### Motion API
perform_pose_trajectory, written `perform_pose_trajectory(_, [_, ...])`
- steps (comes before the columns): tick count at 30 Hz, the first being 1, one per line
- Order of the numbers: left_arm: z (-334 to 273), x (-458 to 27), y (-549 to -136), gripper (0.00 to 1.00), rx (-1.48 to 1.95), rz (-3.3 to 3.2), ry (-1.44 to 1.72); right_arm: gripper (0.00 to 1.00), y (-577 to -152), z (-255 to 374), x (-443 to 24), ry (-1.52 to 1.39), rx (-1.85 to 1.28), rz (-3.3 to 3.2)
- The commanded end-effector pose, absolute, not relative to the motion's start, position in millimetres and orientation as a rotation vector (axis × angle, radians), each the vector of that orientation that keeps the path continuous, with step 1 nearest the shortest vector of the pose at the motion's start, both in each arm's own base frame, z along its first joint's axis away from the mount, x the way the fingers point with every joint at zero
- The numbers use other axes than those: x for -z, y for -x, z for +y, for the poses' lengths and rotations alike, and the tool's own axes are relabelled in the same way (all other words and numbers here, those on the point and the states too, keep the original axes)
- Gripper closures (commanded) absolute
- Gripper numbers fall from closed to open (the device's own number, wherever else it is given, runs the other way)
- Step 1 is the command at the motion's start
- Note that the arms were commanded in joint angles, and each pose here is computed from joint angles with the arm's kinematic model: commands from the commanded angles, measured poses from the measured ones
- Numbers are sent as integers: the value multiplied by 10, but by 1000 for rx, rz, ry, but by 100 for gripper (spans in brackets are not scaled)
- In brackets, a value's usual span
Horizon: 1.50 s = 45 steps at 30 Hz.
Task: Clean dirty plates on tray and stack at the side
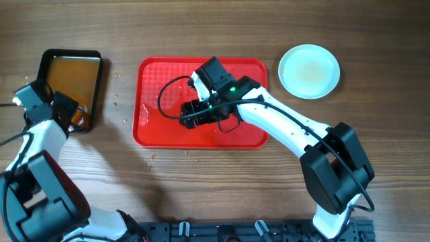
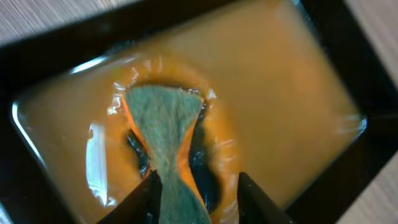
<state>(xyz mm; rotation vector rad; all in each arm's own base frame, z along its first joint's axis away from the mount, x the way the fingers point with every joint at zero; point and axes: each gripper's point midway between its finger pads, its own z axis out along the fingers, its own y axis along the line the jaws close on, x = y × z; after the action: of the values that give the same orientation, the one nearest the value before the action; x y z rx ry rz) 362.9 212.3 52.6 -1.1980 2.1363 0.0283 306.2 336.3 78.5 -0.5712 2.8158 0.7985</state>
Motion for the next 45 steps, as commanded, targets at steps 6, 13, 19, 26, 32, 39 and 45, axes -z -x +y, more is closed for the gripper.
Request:
perform_pose_trajectory(6, [1900,-1296,-3845,28,179,2002,1019,2,-3074,3258,-1001,605,-719,2775])
perform_pose_trajectory(13, [887,-2262,-3152,0,567,2004,887,1,-2633,2306,-2285,483,-441,2615])
perform_pose_trajectory(19, [759,-2076,-2929,0,596,2095,976,0,-2241,1826,-2266,503,-282,2700])
perform_pose_trajectory(26, [759,-2076,-2929,0,596,2095,976,0,-2243,1825,-2267,507,-280,2698])
perform_pose_trajectory(32, [759,-2076,-2929,0,596,2095,976,0,-2263,1760,-2257,496,-227,2697])
perform_pose_trajectory(39, [759,-2076,-2929,0,596,2095,976,0,-2886,1997,-2424,557,-254,2284])
perform_pose_trajectory(45, [759,-2076,-2929,0,596,2095,976,0,-2797,1485,-1857,377,-465,2142])
